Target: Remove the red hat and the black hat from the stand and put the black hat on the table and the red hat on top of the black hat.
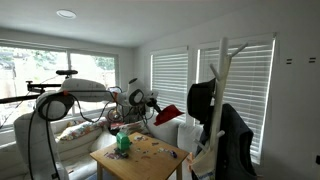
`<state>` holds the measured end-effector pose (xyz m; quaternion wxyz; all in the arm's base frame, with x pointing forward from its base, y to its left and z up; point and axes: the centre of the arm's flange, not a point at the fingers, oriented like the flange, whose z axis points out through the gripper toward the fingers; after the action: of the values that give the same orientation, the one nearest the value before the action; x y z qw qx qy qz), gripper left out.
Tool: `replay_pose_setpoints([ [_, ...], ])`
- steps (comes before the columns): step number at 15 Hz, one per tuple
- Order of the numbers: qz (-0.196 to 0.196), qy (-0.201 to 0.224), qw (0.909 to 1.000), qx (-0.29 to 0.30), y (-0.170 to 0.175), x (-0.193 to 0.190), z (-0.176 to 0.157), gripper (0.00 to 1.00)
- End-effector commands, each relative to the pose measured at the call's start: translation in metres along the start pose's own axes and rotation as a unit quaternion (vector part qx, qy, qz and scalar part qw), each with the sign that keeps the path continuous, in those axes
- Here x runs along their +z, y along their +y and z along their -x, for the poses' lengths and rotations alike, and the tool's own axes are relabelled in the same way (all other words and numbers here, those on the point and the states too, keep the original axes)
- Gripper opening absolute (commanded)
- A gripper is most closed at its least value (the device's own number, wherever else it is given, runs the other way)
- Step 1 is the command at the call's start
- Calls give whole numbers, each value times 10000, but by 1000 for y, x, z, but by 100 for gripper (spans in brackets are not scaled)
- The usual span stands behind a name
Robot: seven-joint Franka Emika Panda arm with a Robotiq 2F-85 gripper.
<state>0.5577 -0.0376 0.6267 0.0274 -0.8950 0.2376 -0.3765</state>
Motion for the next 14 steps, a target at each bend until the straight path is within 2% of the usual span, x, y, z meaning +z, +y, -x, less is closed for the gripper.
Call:
replay_pose_setpoints([
  [1, -525, -871, 9948, -52, 23, -11, 21, 1],
  [3, -856, -1302, 9877, -93, 29, -6, 33, 1],
  [6, -1272, -1683, 9773, -163, 48, 11, 51, 1],
  [14, -1895, -2212, 9564, -238, 90, 52, 83, 1],
])
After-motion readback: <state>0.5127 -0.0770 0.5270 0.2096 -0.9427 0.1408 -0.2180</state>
